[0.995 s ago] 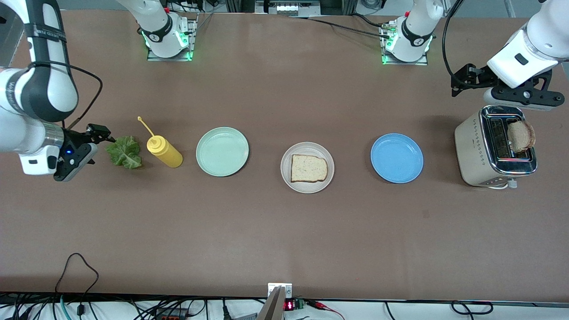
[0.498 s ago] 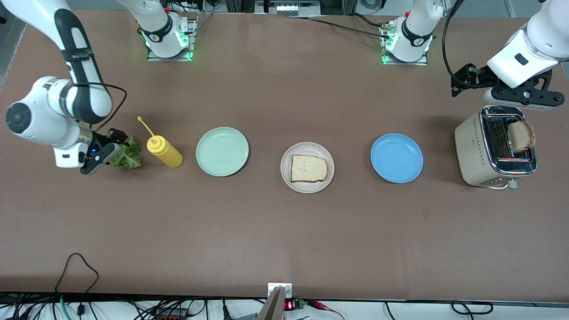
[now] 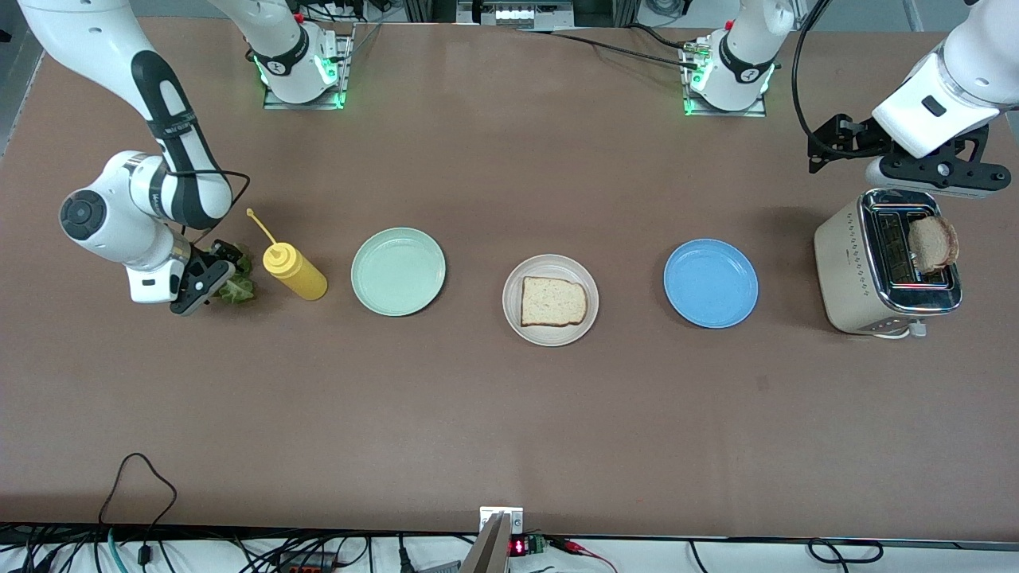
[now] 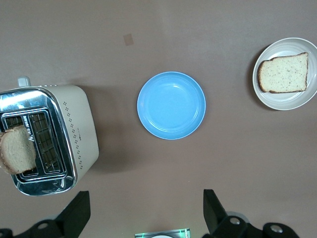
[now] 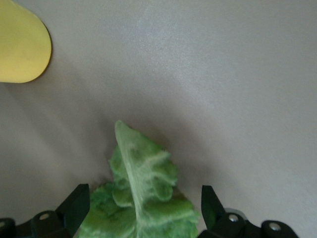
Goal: Make sandwich in beige plate with both arms
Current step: 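Lower the right gripper and grasp the green lettuce leaf, then carry the lettuce leaf onto the bread on the beige plate, then lower the lettuce onto the bread and open the right gripper, then raise the right gripper and withdraw it past the yellow bottle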
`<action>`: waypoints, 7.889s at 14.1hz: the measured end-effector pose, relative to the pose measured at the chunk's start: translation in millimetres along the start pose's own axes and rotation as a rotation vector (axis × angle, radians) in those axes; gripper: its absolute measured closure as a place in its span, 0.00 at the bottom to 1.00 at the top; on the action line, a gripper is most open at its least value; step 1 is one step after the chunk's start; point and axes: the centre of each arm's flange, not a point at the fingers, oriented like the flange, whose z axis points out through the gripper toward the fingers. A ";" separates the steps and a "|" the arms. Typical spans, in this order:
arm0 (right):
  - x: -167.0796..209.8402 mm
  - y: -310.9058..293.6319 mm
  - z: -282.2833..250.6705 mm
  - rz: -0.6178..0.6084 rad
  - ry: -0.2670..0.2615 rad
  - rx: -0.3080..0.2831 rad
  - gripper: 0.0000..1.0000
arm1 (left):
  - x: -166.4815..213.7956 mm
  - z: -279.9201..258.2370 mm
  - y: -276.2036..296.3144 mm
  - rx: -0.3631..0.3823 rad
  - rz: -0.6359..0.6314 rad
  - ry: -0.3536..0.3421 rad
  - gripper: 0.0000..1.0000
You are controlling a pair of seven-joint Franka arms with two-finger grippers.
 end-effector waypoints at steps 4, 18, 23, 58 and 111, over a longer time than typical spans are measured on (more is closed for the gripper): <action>9.5 -7.6 13.6 -0.021 0.004 -0.004 0.05 | 0.0 0.0 0.0 0.000 0.000 0.000 0.00; 12.2 -3.9 -0.5 -0.042 0.020 -0.006 0.94 | 0.0 0.0 0.0 0.000 0.000 0.000 0.00; 43.4 15.9 -87.2 -0.105 0.074 -0.013 0.94 | 0.0 0.0 0.0 0.000 0.000 0.000 0.00; 482.3 -387.3 -82.5 -0.221 0.468 0.002 0.94 | 0.0 0.0 -0.2 0.000 0.000 0.000 0.00; 186.0 -21.5 -281.5 0.568 0.145 0.103 0.00 | 28.3 151.3 -312.2 -0.075 -0.182 -0.186 0.00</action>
